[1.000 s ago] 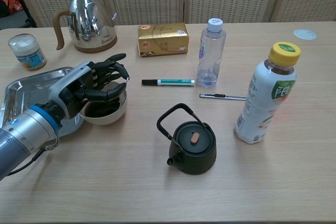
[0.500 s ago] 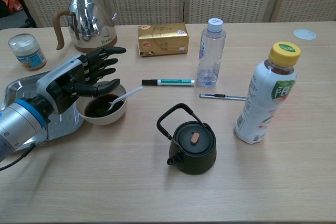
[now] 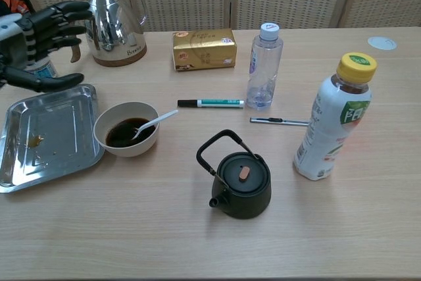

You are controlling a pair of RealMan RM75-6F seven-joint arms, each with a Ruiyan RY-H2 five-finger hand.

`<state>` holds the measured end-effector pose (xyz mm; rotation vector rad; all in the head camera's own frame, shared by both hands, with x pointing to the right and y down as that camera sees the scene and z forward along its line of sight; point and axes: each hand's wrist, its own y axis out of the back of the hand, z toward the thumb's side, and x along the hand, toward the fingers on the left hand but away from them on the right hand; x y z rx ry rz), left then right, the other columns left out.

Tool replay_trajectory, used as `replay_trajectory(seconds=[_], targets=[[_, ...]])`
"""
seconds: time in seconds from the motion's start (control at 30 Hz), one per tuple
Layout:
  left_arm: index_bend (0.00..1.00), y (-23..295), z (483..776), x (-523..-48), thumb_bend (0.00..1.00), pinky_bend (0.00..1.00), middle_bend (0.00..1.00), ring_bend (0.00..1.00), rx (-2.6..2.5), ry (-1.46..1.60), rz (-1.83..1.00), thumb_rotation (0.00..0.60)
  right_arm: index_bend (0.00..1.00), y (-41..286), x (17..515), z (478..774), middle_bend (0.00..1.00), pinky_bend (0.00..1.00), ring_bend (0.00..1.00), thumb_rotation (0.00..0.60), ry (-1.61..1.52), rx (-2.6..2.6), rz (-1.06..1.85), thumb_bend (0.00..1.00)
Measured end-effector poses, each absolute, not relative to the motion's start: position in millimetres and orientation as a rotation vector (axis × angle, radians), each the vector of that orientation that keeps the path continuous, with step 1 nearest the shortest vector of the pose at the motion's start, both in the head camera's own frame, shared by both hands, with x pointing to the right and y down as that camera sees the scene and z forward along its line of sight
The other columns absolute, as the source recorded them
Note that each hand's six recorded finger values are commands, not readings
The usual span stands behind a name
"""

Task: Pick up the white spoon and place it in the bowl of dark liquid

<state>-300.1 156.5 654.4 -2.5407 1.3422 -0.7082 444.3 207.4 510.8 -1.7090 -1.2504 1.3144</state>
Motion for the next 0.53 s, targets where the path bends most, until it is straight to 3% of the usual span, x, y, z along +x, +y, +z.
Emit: replay_trajectory(seconds=[0.23, 0.53], targets=[[0.0, 160, 618, -364, 0.31, 0.0, 0.0, 0.0, -2.223, 1.209, -0.979, 0.6, 0.05, 210, 438, 511, 0.0, 0.0, 0.0, 0.6, -1.229, -1.701, 1.307, 0.0], [0.0, 193, 586, -430, 0.31, 0.0, 0.0, 0.0, -1.864, 1.176, -1.202, 0.6, 0.05, 211, 436, 512, 0.0, 0.0, 0.0, 0.6, -1.198, -1.605, 1.302, 0.0]])
